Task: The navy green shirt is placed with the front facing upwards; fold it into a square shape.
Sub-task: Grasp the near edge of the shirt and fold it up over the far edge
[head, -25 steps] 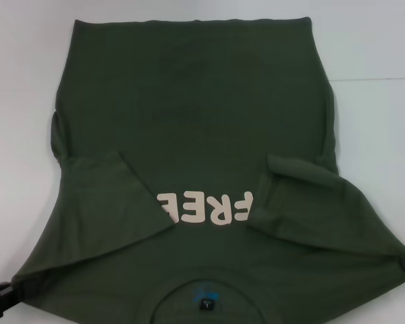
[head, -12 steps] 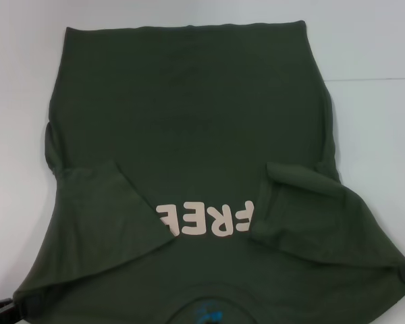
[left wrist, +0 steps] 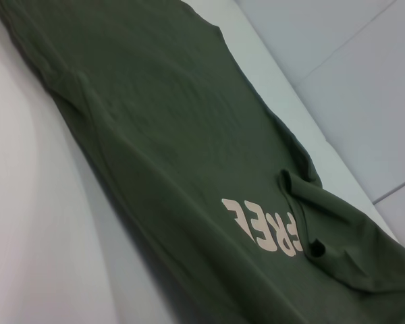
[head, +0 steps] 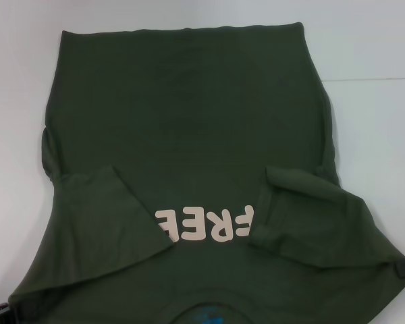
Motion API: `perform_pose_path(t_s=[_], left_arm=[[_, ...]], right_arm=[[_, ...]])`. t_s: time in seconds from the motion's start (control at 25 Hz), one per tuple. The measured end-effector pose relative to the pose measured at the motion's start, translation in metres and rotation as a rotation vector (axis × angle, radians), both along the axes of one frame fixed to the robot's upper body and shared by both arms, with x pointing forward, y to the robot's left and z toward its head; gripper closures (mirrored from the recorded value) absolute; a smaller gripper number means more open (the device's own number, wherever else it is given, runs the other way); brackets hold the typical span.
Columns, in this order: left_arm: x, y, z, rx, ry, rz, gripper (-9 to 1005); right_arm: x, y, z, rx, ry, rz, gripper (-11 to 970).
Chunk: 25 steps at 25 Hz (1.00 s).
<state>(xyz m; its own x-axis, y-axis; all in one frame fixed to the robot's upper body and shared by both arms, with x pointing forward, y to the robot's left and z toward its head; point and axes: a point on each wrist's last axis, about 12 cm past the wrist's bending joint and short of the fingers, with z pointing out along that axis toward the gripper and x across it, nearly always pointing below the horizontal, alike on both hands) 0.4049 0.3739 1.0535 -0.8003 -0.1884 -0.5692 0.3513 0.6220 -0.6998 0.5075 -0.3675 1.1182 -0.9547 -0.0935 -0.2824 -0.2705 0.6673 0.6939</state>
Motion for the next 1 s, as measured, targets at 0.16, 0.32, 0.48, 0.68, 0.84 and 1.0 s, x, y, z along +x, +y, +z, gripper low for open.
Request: perform_pose_path(t_s=[0.16,0.32,0.48,0.68,0.84,1.0], left_arm=[[0.005,0.0,0.002,-0.012,-0.007,0.005,963],[0.014,0.0,0.007,-0.031,-0.023,0.031,963],[0.023,0.004,0.011,-0.078,-0.047,0.092,964],[0.035,0.009,0.013,-0.138,-0.074,0.193,964],[0.048,0.007,0.012,-0.179,-0.095,0.244,964],[0.063,0.003,0.013,-0.216,-0.128,0.282,964]], right_arm=[[0.002,-0.001,0.001,0.033,-0.02,-0.011,939],[0.004,-0.005,0.004,0.079,-0.057,-0.054,939],[0.009,-0.012,0.003,0.114,-0.09,-0.131,939],[0.017,-0.018,-0.003,0.141,-0.133,-0.233,939],[0.025,-0.018,-0.007,0.165,-0.176,-0.306,939],[0.036,-0.013,-0.011,0.19,-0.216,-0.355,939]])
